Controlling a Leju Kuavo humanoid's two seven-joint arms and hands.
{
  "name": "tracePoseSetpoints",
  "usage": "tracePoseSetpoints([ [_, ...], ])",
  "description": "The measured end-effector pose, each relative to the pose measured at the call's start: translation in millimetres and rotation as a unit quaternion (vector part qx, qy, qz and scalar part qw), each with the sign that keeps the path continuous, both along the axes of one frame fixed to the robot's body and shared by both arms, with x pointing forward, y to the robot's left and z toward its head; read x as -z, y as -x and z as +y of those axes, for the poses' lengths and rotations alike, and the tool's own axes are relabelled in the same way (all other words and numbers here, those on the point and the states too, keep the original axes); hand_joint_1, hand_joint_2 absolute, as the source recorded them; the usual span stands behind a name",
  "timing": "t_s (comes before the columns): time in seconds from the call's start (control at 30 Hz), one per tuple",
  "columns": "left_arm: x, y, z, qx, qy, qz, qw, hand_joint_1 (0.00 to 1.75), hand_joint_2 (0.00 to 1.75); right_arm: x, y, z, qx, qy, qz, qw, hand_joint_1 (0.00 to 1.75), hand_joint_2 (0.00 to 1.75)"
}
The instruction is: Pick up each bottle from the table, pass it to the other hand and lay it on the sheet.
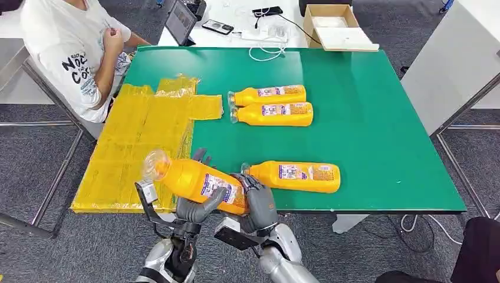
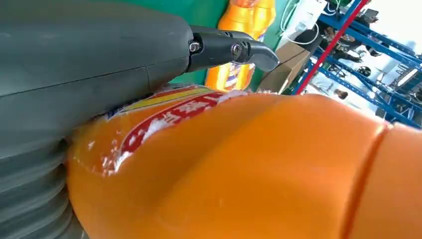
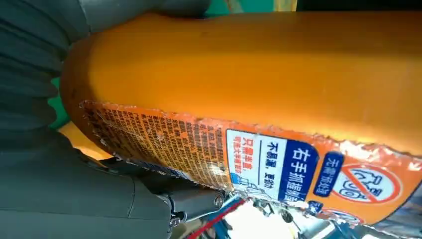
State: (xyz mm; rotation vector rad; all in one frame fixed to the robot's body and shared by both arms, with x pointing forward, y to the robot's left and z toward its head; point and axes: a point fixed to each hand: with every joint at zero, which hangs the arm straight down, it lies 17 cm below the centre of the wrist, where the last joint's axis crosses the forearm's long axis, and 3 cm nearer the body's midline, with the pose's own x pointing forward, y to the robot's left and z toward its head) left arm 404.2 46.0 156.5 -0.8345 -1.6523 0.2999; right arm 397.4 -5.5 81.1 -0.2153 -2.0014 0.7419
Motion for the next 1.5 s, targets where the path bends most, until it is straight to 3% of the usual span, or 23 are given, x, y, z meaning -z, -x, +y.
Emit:
tracePoseSetpoints([
  [0.47,4.3,-2.7,12.3,-0.016,0.021,0.01,1.0,0.0,1.75,16.9,3.5,12.0,-0.036,-0.006,0.045,0.998,1.75,1.75],
  [0.5,4.5,-2.7,12.6,-0.017,0.022,0.01,1.0,0.68,1.75,17.0,3.4,12.5,-0.037,-0.006,0.045,0.998,1.75,1.75],
  [0.53,4.6,-2.7,12.8,-0.017,0.022,0.01,1.0,1.62,1.75,17.4,3.6,12.8,-0.037,-0.006,0.046,0.998,1.75,1.75],
  [0.57,4.8,-2.6,13.0,-0.017,0.022,0.01,1.0,1.75,1.75,17.5,3.6,12.9,-0.037,-0.006,0.046,0.998,1.75,1.75],
  [1.23,5.0,-0.8,12.0,-0.018,0.017,0.006,1.0,1.75,1.75,18.8,4.3,17.0,-0.042,-0.015,0.058,0.997,1.75,1.75],
  [1.27,5.0,-0.8,12.1,-0.019,0.017,0.006,1.0,1.75,1.75,19.1,4.3,17.3,-0.042,-0.014,0.059,0.997,0.52,1.75],
  [1.3,5.2,-0.9,12.3,-0.019,0.018,0.007,1.0,1.75,1.75,19.8,4.3,17.4,-0.042,-0.014,0.061,0.997,0.0,1.75],
  [1.37,5.2,-0.9,12.3,-0.019,0.018,0.007,1.0,1.75,1.75,21.3,5.2,19.6,-0.045,-0.012,0.065,0.997,0.0,1.75],
  [1.4,5.2,-0.9,12.2,-0.019,0.016,0.007,1.0,1.75,1.75,24.0,5.8,21.7,-0.049,-0.008,0.072,0.996,0.0,0.0],
  [1.5,6.4,-1.6,13.7,-0.024,0.013,0.008,1.0,1.75,1.75,28.7,8.2,24.9,-0.058,-0.001,0.081,0.995,0.0,0.0],
])
